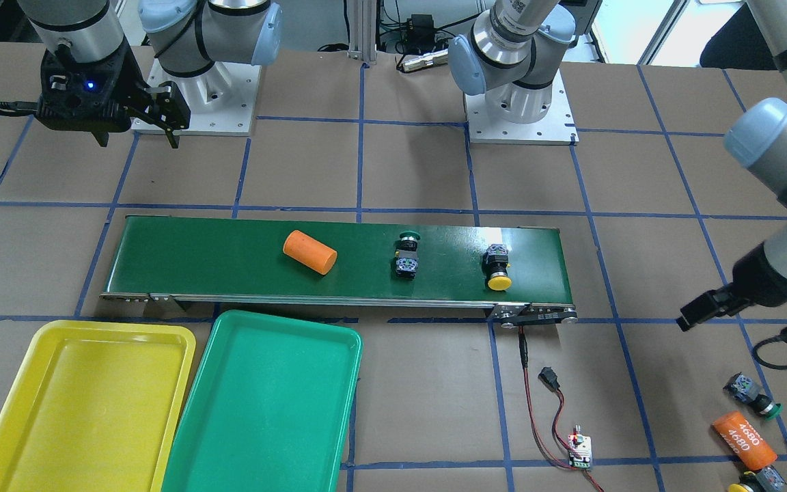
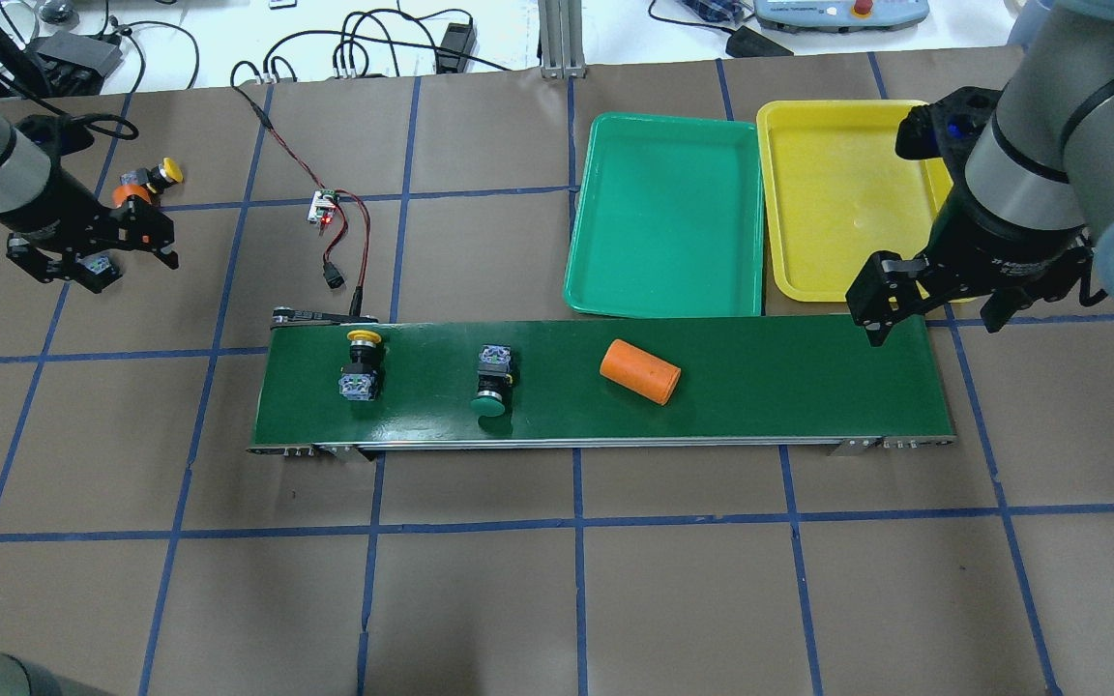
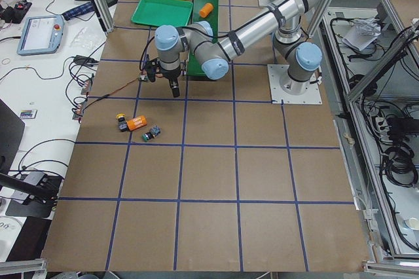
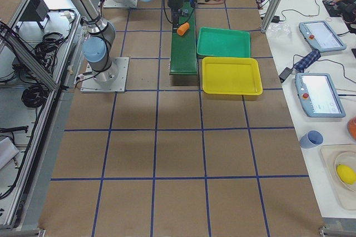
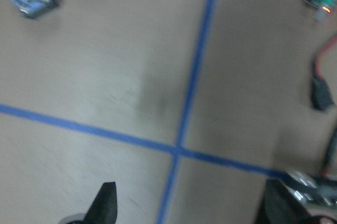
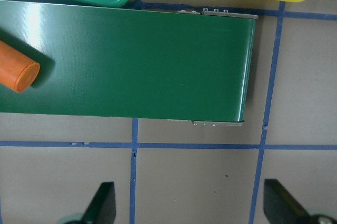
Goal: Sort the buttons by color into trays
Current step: 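Return the left gripper and grasp the second orange cylinder, then place cylinder on belt with left gripper while right gripper lowers, then grasp green-capped button with right gripper while left gripper returns, then lift button over green tray with right gripper while left grasps another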
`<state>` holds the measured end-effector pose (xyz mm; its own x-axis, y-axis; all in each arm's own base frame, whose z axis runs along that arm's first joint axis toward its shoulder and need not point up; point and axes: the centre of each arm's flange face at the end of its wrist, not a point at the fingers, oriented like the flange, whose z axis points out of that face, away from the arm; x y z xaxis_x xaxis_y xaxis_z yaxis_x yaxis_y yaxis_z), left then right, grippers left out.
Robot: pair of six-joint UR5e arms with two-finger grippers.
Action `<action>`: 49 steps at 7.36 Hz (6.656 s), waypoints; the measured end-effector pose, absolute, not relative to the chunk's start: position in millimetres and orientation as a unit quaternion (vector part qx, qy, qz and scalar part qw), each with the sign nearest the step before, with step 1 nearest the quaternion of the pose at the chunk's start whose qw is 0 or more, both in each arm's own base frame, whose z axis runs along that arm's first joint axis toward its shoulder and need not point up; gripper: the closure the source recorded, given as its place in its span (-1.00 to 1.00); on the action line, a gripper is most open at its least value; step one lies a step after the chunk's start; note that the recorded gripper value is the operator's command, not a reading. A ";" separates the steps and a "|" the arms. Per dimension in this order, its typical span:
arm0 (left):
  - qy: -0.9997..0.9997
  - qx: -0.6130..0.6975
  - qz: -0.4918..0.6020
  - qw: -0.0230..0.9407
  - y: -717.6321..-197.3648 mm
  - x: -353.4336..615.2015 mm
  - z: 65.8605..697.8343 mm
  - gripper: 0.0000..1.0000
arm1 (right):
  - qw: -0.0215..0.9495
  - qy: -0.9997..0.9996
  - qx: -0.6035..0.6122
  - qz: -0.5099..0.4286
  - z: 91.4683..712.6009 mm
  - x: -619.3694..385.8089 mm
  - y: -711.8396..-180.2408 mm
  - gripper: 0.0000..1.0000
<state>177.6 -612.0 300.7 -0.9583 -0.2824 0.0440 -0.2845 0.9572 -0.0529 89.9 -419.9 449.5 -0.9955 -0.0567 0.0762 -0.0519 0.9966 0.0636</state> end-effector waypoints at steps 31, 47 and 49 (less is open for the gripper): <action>-0.850 0.511 -0.113 -0.064 -518.4 -74.5 264.1 -1.00 | -0.021 -0.996 -0.090 0.003 385.7 170.2 -454.2 -1.00; -0.977 0.213 -0.003 -0.011 -692.3 272.5 201.4 -0.95 | 0.017 -0.993 -0.107 -0.049 252.8 256.4 -482.3 1.00; -0.976 0.216 -0.014 -0.007 -692.7 277.4 183.5 -0.17 | 0.008 -0.994 -0.107 -0.006 292.7 257.9 -509.8 1.00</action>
